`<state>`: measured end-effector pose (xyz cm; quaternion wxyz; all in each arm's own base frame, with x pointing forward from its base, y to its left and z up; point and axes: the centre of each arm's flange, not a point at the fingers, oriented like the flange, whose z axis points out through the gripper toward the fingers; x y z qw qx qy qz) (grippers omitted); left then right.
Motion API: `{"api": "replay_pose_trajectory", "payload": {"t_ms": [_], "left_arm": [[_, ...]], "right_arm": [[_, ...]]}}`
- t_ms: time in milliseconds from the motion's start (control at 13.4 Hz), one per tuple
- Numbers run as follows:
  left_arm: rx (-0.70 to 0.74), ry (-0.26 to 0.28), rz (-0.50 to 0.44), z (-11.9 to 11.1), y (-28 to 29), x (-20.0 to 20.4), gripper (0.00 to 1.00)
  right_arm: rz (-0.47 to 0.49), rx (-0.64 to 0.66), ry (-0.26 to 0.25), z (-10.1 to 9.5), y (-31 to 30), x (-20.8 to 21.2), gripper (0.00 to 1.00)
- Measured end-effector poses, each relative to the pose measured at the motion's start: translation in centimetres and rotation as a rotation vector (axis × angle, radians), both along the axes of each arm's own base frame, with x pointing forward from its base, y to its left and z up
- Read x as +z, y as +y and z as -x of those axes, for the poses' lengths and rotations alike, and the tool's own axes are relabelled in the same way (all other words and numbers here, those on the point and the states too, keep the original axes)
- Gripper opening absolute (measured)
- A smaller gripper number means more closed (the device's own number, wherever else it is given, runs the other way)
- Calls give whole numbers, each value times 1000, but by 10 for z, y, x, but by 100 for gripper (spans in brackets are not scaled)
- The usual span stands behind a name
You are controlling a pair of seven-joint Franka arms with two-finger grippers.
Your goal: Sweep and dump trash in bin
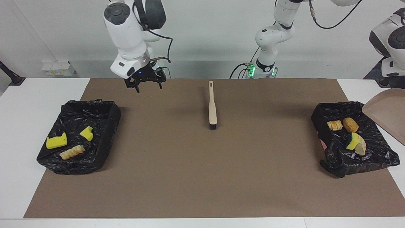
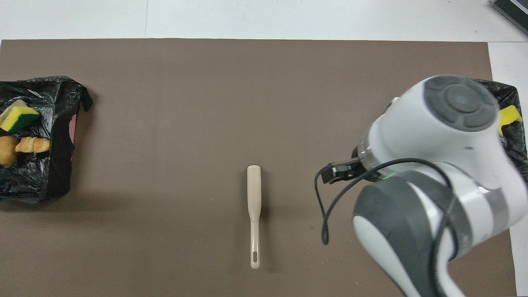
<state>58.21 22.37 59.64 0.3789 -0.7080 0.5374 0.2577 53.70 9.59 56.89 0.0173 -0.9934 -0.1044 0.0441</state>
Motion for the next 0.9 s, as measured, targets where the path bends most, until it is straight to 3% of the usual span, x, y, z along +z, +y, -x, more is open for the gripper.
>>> {"api": "replay_pose_trajectory", "payload": {"t_ms": [149,448,672,897], "left_arm": [[8,-44,74,-4,-6,6,31],[120,-153,446,-3,-22,4,31],[367,-266,644,-1,-52,-5,31],[587,-352,754,-10,-148,-14,31]], "right_arm": [[-3,-5,-4,-4,-43,4,100],[55,-10,4,-2,-87,23,100],[84,-9,-4,-2,-95,32,100],[88,-37,-23,-4,-110,40,100]]}}
